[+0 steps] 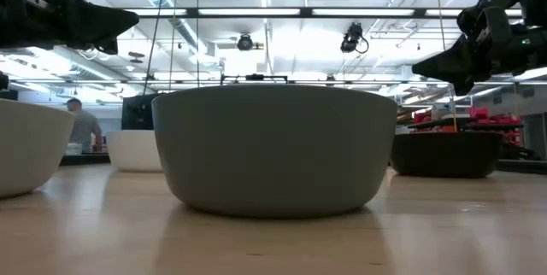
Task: Nest bowls inside each other
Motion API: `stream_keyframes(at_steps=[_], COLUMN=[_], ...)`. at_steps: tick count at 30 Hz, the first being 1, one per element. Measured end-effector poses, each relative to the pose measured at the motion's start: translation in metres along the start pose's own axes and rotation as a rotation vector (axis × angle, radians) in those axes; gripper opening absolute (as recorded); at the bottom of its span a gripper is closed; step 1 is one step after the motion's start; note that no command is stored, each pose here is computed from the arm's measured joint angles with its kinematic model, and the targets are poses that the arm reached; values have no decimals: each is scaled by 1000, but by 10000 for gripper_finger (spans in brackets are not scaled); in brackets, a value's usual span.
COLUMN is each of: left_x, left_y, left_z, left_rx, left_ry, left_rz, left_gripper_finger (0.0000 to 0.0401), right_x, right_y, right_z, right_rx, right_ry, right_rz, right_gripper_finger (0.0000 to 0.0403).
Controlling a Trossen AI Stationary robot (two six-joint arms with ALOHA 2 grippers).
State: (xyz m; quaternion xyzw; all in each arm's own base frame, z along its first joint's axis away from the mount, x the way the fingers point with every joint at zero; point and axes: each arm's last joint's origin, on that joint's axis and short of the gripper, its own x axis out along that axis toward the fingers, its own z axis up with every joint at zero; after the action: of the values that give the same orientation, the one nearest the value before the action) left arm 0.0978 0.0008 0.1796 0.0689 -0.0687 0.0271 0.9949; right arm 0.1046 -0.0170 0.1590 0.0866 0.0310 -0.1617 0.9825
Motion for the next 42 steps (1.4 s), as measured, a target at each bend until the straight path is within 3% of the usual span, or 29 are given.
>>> stream_keyframes(at_steps=[42], left_x=[0], left_y=[0], left_z=[0], left_rx=[0], left_ry=[0], left_rz=[0], left_gripper_finger=[36], right_x=[0], right_y=[0], right_z=[0], right_rx=[0], right_ry=[0], right_rz=[0], right_gripper_finger=[10])
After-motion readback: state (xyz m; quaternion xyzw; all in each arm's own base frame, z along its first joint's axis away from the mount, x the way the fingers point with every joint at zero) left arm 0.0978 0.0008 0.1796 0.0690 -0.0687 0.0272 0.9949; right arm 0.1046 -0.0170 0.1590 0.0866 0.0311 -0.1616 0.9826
